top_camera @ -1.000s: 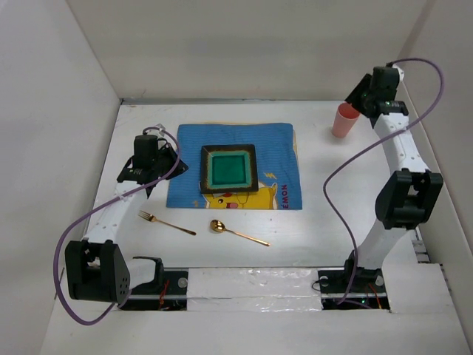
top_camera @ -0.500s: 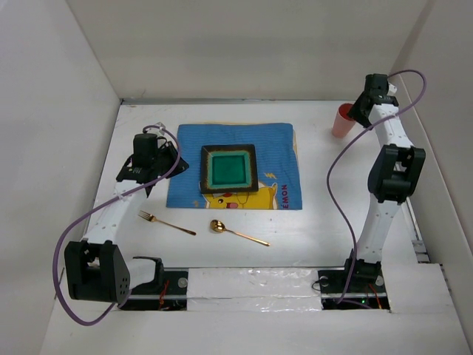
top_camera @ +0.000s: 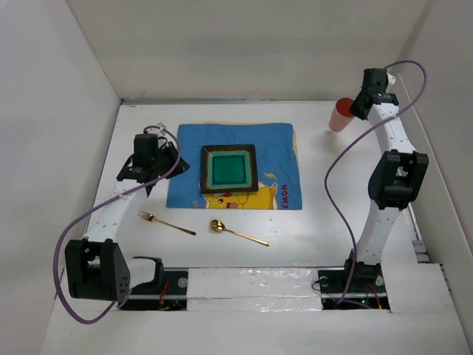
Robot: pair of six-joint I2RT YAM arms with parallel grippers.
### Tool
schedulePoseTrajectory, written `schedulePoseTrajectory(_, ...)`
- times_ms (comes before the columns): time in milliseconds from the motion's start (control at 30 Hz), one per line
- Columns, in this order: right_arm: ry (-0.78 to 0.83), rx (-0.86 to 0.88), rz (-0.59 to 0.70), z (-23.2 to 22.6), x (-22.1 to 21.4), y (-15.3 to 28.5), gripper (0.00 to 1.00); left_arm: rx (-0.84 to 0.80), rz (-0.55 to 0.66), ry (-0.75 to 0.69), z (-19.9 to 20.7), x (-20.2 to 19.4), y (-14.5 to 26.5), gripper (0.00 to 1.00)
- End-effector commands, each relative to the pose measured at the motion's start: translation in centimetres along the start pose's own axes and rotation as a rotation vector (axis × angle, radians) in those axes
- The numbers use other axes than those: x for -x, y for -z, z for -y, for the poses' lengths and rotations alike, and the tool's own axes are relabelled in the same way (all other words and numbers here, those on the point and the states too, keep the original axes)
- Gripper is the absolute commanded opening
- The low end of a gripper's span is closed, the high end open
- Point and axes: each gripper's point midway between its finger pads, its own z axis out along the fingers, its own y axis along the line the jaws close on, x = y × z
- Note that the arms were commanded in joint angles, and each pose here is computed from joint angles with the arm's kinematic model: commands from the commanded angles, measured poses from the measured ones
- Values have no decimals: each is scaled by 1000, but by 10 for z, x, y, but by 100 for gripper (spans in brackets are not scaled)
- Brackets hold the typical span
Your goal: Set the dinner table for one person
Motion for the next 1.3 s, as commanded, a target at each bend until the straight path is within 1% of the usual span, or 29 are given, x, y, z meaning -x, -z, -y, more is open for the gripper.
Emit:
schedulePoseTrajectory(0,95,207,160,-74,44,86,0,-30,39,-29,12,18,3,18)
schedulePoseTrajectory(67,154,247,135,-96,28,95,0,-36,38,-31,14,20,3,20)
schedulePoseTrajectory(100,208,297,118,-126,6,110,0,-42,38,-32,15,21,2,22)
schedulePoseTrajectory(133,209,296,115,-126,4,109,0,-41,37,-33,15,21,2,22)
schedulePoseTrajectory(200,260,341,81,-152,-22,116,0,-45,31,-31,15,20,1,23)
schedulePoseTrajectory(300,308,366,40,-172,-47,115,0,-50,27,-29,16,18,1,24)
schedulePoseTrajectory(367,343,388,40,-189,-56,122,0,-48,27,-31,15,17,1,24)
schedulePoseTrajectory(400,361,373,15,-191,-67,115,0,-46,26,-30,14,16,1,24)
schedulePoseTrajectory(433,367,392,21,-201,-66,120,0,-44,25,-28,13,15,2,24)
schedulePoseTrajectory(533,396,382,-6,-208,-83,110,0,-45,28,-27,14,15,2,24)
schedulePoseTrajectory(733,406,357,-27,-210,-96,90,0,-44,29,-29,12,13,4,25)
schedulePoseTrajectory(867,398,320,-68,-202,-109,65,0,-43,43,-32,14,17,7,25)
schedulePoseTrajectory(1000,397,311,-86,-200,-120,56,0,-41,50,-33,16,21,9,26)
schedulePoseTrajectory(1033,398,307,-89,-199,-122,55,6,-46,56,-35,18,23,10,26)
schedulePoseTrajectory(1100,382,311,-75,-200,-116,59,14,-46,59,-36,19,25,11,27)
schedulePoseTrajectory(1133,376,314,-67,-201,-113,62,22,-49,65,-37,20,27,13,27)
schedulePoseTrajectory(1200,368,325,-53,-203,-106,68,31,-48,70,-38,21,28,14,29)
schedulePoseTrajectory(1233,361,332,-42,-204,-100,74,37,-51,75,-38,22,29,15,31)
schedulePoseTrajectory(1267,354,344,-29,-206,-93,80,40,-53,78,-39,22,30,16,32)
